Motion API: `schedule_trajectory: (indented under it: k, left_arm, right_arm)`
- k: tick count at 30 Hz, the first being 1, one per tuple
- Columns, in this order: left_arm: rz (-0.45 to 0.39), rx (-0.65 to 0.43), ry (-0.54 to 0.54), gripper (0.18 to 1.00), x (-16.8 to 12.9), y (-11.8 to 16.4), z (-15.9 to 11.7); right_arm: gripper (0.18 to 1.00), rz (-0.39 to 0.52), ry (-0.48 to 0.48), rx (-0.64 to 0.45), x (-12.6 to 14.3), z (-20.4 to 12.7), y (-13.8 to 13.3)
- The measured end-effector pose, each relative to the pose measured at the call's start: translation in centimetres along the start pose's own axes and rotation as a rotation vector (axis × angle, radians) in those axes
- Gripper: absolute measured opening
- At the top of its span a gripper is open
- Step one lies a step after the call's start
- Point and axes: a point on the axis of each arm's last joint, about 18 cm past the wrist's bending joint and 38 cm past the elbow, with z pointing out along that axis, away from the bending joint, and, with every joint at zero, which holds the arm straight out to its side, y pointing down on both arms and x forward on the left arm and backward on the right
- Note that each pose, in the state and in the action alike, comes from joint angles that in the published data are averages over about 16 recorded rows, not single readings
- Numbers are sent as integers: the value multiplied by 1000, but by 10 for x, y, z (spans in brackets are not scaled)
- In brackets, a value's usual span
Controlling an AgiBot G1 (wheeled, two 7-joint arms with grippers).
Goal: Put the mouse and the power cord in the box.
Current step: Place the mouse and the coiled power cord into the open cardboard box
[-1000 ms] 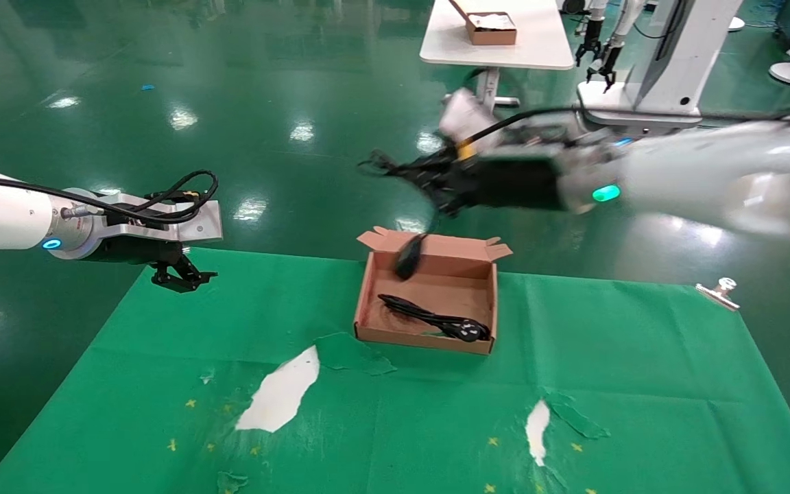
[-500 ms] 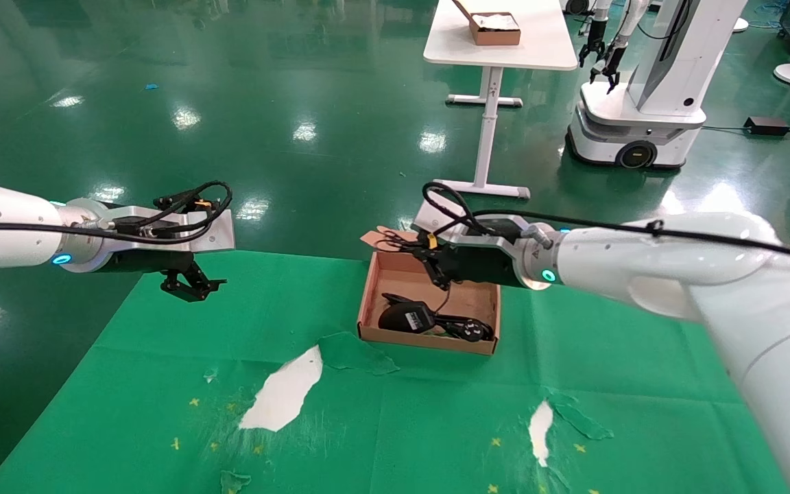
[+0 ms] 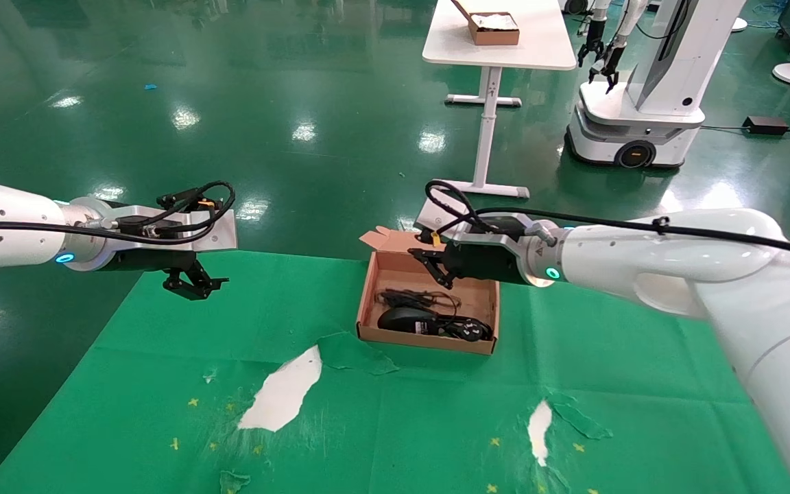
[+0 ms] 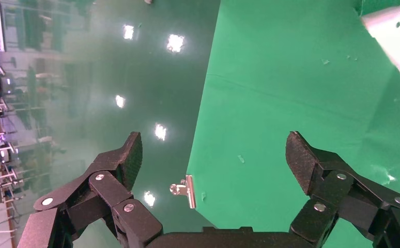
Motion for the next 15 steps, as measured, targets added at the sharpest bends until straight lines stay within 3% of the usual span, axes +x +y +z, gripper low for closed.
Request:
schedule_trajectory:
  k: [8, 15]
  left_arm:
    - [-3, 1, 1, 1000, 0, 0, 1]
    - [-4, 1, 1, 1000, 0, 0, 1]
  right_arm:
    - [365, 28, -10, 27, 0, -6, 3]
    - [507, 100, -28, 92, -4, -21, 11]
